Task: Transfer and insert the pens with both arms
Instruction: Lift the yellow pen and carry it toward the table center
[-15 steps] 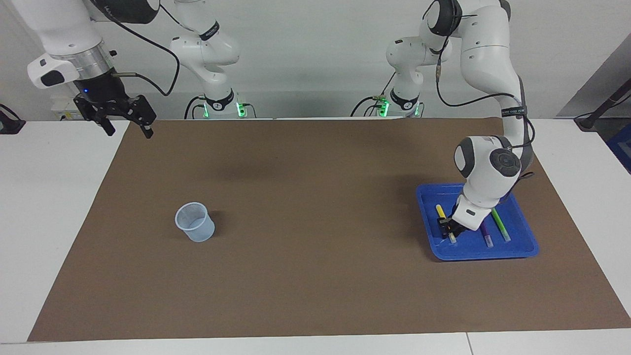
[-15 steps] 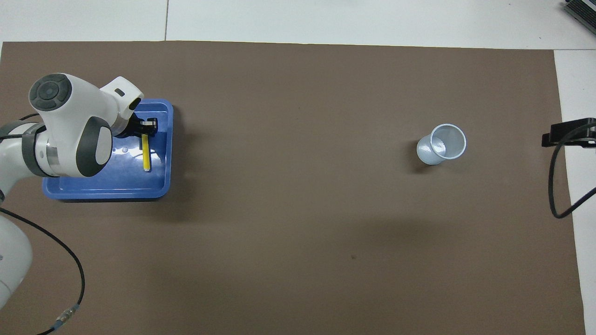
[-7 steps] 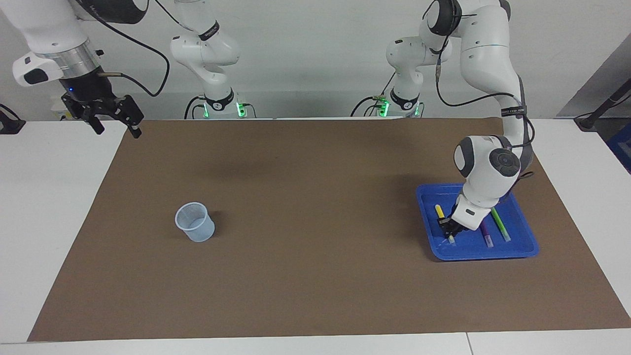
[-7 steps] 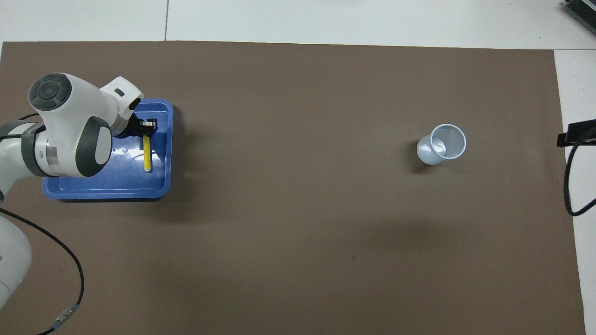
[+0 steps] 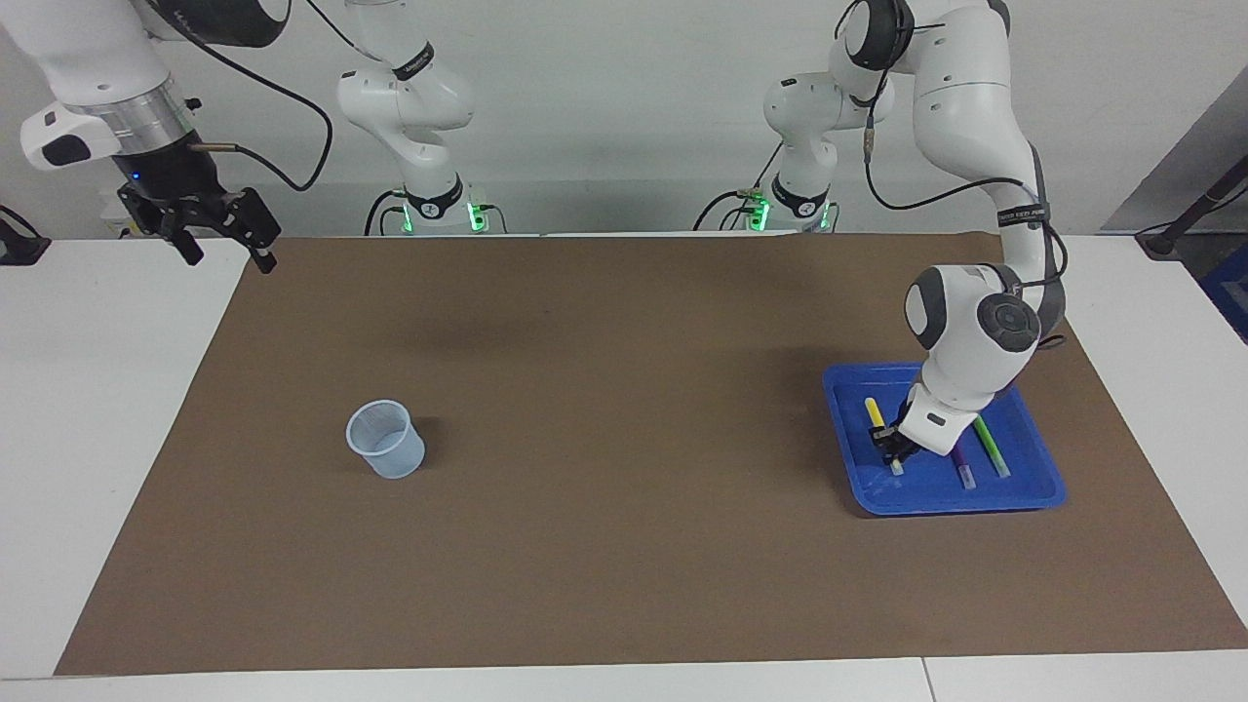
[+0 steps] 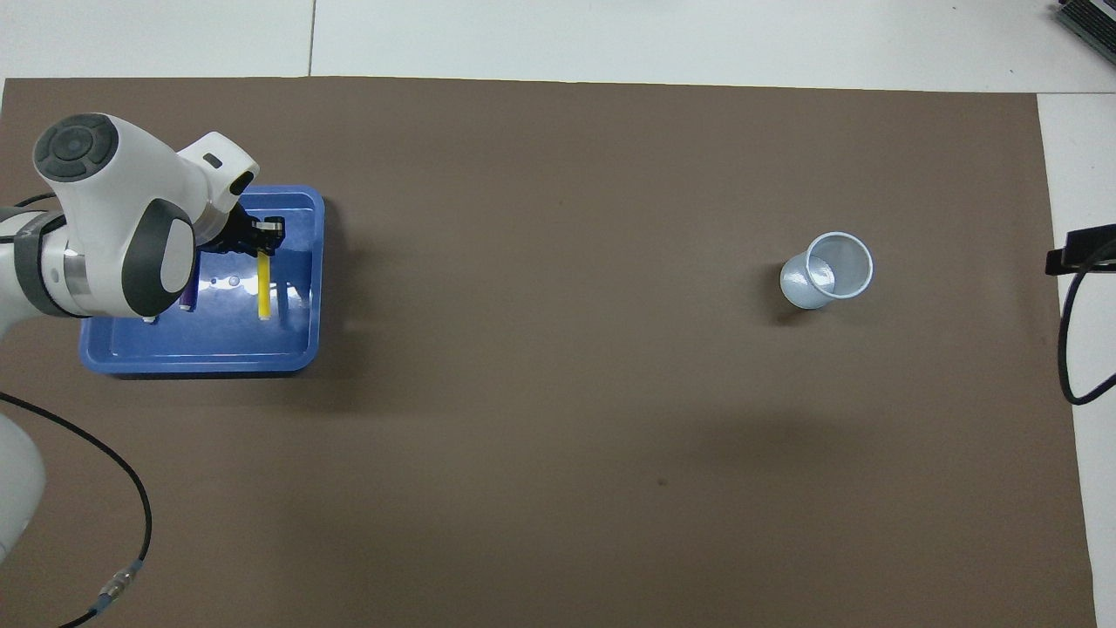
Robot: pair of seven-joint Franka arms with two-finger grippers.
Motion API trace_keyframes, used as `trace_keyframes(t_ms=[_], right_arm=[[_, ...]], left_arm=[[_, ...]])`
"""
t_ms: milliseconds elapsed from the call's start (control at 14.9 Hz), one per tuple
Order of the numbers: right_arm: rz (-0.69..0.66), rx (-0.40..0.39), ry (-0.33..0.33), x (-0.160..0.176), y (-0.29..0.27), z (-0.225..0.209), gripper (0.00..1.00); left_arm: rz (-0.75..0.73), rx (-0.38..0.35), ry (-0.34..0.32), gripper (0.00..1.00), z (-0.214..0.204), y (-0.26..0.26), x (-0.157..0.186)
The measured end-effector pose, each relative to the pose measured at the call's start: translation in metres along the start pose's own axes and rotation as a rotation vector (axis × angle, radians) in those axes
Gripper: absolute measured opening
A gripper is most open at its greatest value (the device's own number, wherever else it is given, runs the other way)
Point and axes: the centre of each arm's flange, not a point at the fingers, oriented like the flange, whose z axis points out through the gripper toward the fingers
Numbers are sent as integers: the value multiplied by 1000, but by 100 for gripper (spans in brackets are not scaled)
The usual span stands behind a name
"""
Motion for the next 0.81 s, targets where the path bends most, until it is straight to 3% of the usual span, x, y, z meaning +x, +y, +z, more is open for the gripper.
trace_keyframes(t_ms=[403, 805], right_arm=[[-8, 1, 6, 0, -4, -3, 99], [-76, 8, 7, -2, -25, -3, 99]], left_arm=[[-48, 15, -15, 18, -51, -2, 1], [-254, 26, -29, 18, -98, 6, -15]])
